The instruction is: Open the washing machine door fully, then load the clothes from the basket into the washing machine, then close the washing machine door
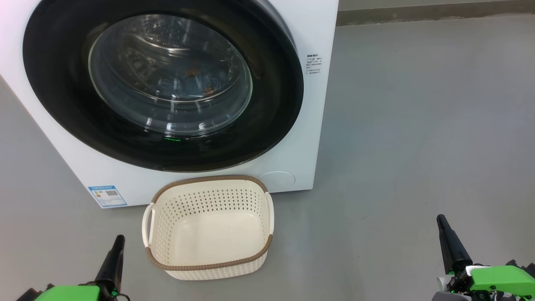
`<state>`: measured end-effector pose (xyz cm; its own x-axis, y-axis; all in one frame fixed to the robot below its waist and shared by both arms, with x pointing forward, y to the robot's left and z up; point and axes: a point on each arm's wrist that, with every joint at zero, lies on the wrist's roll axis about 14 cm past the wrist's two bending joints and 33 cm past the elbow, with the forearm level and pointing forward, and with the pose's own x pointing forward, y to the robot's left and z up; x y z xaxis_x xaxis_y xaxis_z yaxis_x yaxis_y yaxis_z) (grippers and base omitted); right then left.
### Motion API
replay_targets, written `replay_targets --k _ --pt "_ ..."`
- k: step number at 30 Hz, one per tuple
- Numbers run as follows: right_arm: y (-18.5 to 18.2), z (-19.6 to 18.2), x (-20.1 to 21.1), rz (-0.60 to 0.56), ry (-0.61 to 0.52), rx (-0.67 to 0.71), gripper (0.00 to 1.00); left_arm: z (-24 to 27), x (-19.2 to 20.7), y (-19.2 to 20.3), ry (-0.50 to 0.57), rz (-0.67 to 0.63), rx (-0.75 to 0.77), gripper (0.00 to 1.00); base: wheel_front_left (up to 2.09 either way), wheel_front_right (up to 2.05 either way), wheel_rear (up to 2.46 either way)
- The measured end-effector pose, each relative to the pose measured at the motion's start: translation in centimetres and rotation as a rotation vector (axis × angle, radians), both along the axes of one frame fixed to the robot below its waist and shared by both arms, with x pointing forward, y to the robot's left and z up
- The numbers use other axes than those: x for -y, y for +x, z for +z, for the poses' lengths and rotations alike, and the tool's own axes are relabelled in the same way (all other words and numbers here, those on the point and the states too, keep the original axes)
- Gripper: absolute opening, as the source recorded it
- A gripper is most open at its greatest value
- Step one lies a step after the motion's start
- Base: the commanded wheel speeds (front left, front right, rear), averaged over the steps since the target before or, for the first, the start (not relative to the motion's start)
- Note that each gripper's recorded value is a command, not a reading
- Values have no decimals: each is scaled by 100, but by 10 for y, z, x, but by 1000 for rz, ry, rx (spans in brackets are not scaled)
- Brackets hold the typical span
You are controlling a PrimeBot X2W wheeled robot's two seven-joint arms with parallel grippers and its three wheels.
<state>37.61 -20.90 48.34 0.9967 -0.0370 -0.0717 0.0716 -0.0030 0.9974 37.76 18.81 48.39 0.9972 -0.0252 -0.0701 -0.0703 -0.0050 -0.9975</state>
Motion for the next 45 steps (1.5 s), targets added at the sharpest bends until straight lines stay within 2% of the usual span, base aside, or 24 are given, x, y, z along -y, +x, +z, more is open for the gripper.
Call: replay_targets --k 45 --pt "0 0 0 0 0 0 0 0 0 0 0 0 0 0 0 0 0"
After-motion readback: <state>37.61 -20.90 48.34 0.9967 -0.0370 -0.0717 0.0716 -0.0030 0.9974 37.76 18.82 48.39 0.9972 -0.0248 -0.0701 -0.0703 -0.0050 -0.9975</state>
